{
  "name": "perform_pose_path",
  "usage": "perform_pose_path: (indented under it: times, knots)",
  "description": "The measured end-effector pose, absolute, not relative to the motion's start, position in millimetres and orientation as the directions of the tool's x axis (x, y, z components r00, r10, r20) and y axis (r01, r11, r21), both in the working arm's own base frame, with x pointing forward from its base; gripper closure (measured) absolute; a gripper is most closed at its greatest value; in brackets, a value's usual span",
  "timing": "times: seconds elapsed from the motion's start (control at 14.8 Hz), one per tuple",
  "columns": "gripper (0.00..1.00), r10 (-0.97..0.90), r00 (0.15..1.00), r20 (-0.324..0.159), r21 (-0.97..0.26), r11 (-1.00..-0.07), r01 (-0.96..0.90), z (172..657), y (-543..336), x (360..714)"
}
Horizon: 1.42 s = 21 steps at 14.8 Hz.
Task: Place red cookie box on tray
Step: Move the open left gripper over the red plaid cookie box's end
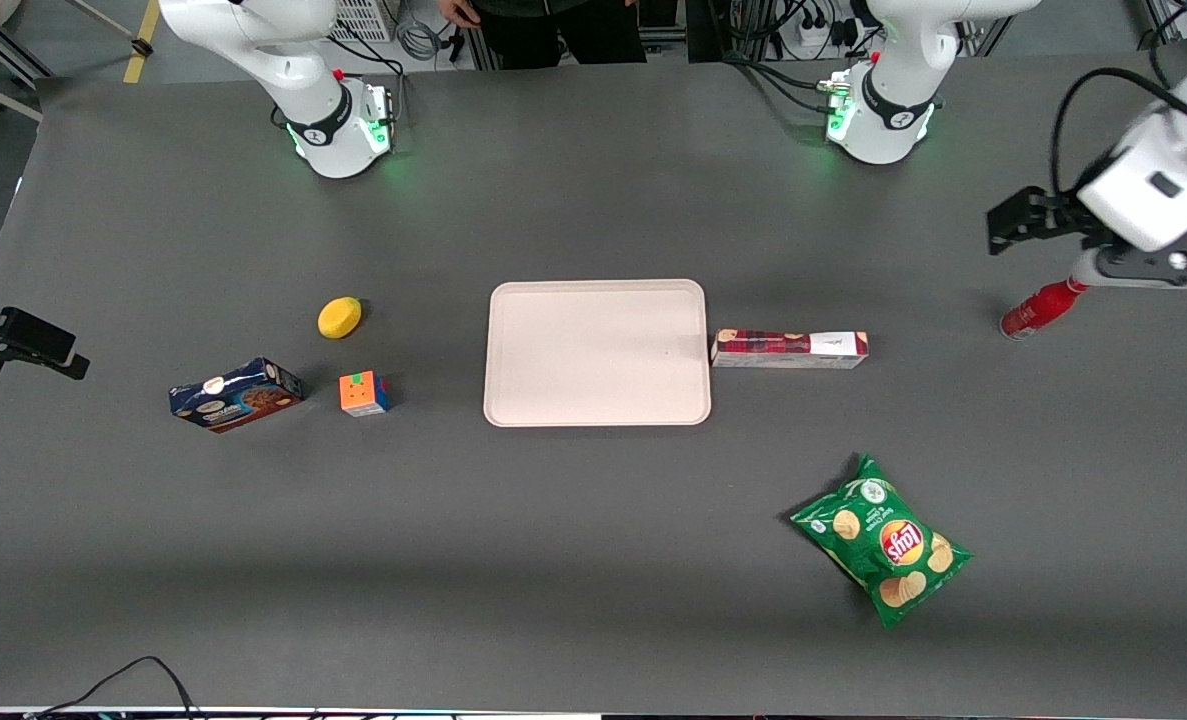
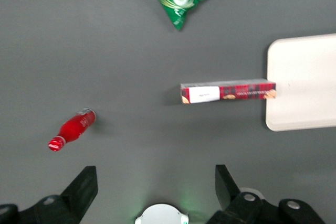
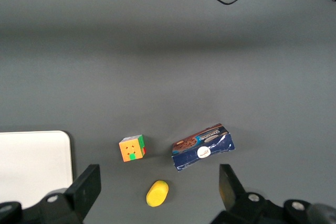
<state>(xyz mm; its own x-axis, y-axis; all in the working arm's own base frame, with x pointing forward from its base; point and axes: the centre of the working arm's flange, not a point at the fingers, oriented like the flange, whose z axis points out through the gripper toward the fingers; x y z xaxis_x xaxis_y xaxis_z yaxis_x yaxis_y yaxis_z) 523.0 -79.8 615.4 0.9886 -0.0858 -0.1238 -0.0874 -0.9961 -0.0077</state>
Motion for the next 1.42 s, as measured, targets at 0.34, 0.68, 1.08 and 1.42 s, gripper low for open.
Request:
perform_pose_path:
  times: [0.34, 0.68, 1.08, 1.42]
  knots:
    - [0.00, -0.105, 0.986, -0.129, -0.011, -0.994, -0.107, 615, -90, 521]
    - [0.00, -0.303, 0.938, -0.170, 0.022, -0.952, -0.304, 607, -92, 518]
    - [0.00, -0.793, 0.590, -0.149, 0.124, -0.607, -0.785, 547, -121, 520]
    - [0.00, -0.934, 0.353, -0.063, 0.059, -0.357, -0.932, 487, -165, 508]
